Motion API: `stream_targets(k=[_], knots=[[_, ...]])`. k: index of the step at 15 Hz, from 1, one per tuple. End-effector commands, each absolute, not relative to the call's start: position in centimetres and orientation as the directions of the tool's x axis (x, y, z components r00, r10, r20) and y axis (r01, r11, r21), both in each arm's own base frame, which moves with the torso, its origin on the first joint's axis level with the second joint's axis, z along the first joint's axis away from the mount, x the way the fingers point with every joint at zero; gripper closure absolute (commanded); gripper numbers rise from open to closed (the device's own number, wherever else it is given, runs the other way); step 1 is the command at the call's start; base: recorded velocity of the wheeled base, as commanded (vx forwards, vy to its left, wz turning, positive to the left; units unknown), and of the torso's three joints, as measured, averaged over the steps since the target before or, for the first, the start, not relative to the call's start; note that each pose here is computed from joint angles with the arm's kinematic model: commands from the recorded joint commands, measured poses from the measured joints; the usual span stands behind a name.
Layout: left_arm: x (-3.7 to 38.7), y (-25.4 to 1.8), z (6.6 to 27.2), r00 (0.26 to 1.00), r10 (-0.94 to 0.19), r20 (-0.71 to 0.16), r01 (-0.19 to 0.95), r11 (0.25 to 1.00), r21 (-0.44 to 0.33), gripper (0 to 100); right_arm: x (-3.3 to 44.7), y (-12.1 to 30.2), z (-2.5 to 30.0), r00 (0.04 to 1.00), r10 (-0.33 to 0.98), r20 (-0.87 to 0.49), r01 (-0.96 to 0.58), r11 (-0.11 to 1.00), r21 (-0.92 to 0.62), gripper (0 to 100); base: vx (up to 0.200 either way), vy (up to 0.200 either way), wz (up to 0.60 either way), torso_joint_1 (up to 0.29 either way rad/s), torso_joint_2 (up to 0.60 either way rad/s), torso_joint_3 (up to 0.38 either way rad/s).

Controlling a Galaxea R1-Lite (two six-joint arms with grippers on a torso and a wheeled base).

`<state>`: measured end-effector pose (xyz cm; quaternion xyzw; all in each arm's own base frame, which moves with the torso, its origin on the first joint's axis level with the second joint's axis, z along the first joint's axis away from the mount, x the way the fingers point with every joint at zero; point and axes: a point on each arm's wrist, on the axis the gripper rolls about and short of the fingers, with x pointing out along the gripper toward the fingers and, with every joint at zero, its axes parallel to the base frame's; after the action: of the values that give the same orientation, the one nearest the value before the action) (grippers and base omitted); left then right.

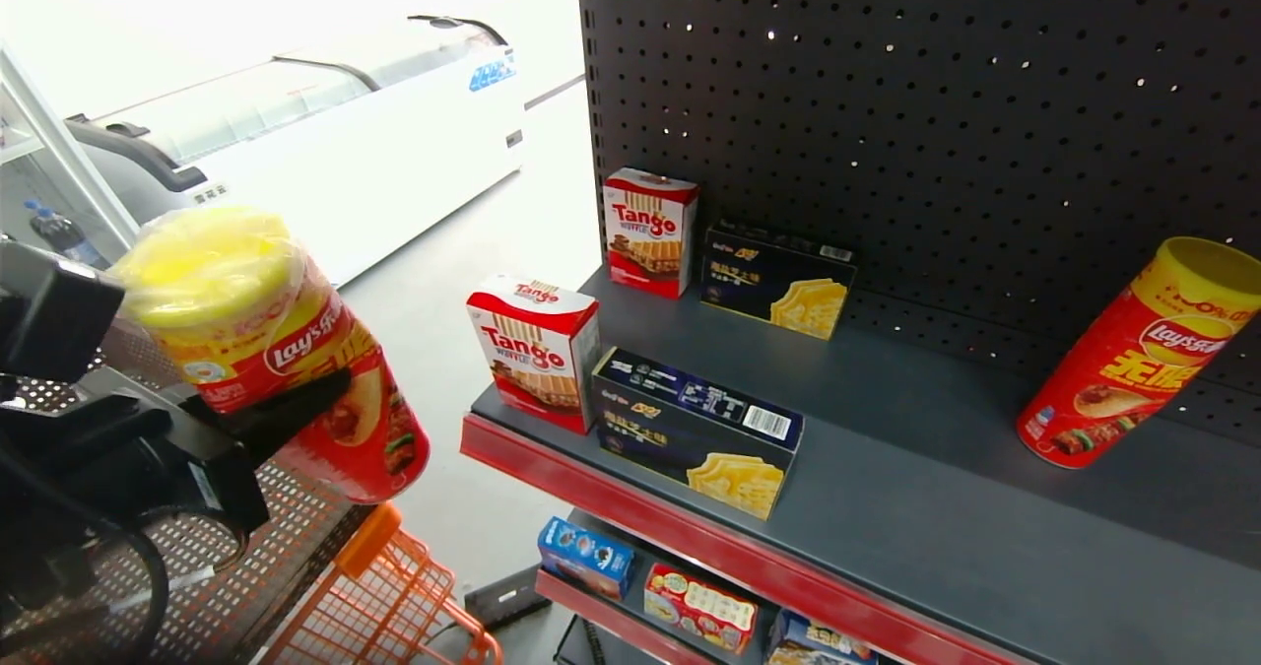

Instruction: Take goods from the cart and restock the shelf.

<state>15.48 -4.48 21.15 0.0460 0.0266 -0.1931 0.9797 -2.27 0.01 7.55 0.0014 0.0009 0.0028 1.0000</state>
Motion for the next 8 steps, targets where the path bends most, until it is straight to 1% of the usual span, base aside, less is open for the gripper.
stream_targets(k=[1,3,5,6,7,8], knots=[[14.2,-4.8,21.8,0.909,-0.416,-0.027,0.417,0.905,0.081,100,-2.3,0.0,7.6,1.000,0.006,-0.003,-0.006,1.000,0.003,0,0.000,0.000,0.00,0.000,0.00,0.000],[14.1,-5.5,21.9,0.887,-0.460,-0.021,0.461,0.885,0.069,100,-2.3,0.0,7.6,1.000,0.006,-0.003,-0.006,1.000,0.003,0,0.000,0.000,0.00,0.000,0.00,0.000],[13.5,-6.7,21.5,0.827,-0.562,-0.035,0.563,0.824,0.062,100,-2.3,0.0,7.6,1.000,0.006,-0.003,-0.006,1.000,0.003,0,0.000,0.000,0.00,0.000,0.00,0.000],[13.1,-7.2,21.4,0.777,-0.628,-0.039,0.629,0.776,0.045,100,-2.3,0.0,7.6,1.000,0.006,-0.003,-0.006,1.000,0.003,0,0.000,0.000,0.00,0.000,0.00,0.000],[13.2,-7.3,21.4,0.772,-0.634,-0.040,0.635,0.771,0.045,100,-2.3,0.0,7.6,1.000,0.006,-0.003,-0.006,1.000,0.002,0,0.000,0.000,0.00,0.000,0.00,0.000],[13.2,-7.4,21.3,0.751,-0.658,-0.049,0.660,0.751,0.028,100,-2.3,0.0,7.6,1.000,0.006,-0.003,-0.006,1.000,0.003,0,0.000,0.000,0.00,0.000,0.00,0.000]])
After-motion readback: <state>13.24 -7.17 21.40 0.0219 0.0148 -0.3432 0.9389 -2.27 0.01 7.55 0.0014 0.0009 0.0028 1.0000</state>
